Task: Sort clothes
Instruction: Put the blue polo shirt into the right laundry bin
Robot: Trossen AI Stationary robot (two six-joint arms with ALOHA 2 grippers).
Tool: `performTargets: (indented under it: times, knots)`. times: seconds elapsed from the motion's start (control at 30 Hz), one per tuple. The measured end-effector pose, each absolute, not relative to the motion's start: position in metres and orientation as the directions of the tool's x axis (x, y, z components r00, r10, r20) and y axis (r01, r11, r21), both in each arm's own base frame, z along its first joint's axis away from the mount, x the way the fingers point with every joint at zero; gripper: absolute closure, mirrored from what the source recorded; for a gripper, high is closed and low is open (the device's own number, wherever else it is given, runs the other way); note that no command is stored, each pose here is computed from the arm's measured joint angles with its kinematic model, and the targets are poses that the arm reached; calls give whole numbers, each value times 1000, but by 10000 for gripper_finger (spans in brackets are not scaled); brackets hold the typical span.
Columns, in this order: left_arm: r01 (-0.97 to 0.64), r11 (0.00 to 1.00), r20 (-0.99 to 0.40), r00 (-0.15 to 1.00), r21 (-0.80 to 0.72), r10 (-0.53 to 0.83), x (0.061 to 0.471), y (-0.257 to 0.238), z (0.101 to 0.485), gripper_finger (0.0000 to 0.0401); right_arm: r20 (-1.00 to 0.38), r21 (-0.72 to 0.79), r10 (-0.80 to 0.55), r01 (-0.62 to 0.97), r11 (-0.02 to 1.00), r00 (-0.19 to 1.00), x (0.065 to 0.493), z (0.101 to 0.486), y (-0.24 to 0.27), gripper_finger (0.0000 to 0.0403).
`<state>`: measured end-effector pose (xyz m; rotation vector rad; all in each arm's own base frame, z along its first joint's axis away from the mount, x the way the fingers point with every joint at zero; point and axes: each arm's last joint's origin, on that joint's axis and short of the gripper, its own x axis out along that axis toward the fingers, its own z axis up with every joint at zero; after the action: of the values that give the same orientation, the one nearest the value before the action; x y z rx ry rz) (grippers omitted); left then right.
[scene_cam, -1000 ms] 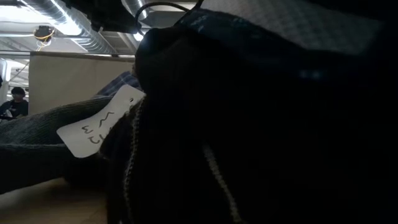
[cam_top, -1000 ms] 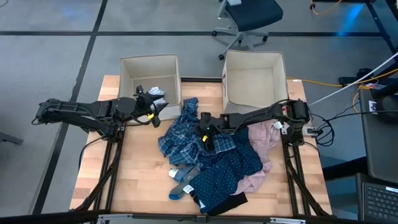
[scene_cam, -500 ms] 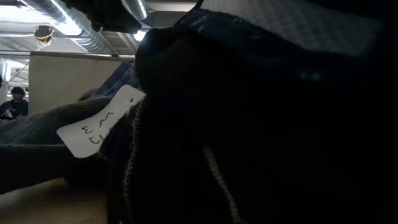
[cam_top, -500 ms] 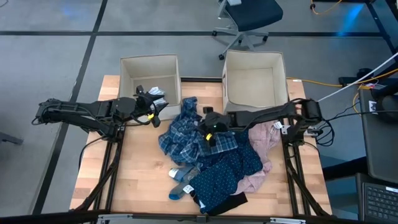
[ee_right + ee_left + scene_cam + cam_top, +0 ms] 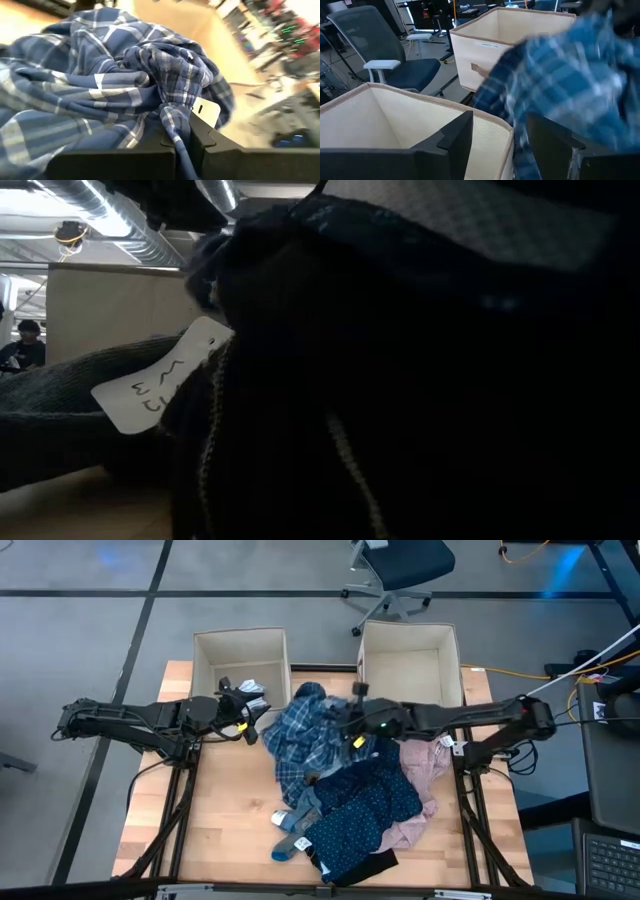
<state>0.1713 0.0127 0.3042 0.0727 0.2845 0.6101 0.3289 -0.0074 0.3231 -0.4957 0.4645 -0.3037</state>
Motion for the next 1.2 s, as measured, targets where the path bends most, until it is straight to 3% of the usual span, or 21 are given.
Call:
performTargets:
  times: [0.73,1.0,1.2]
  knots:
    - [-556,818,-240,782,149,576,171,13,304,226,38,-581,-567,480,657,823,266,455,-50,392]
    - [-556,818,-240,782,149,576,171,13,304,226,189,-625,-703,636,452,686,236,512,-72,394]
    - [-558,817,-240,782,143,576,171,13,304,226,311,-607,-731,719,340,608,205,555,-79,391]
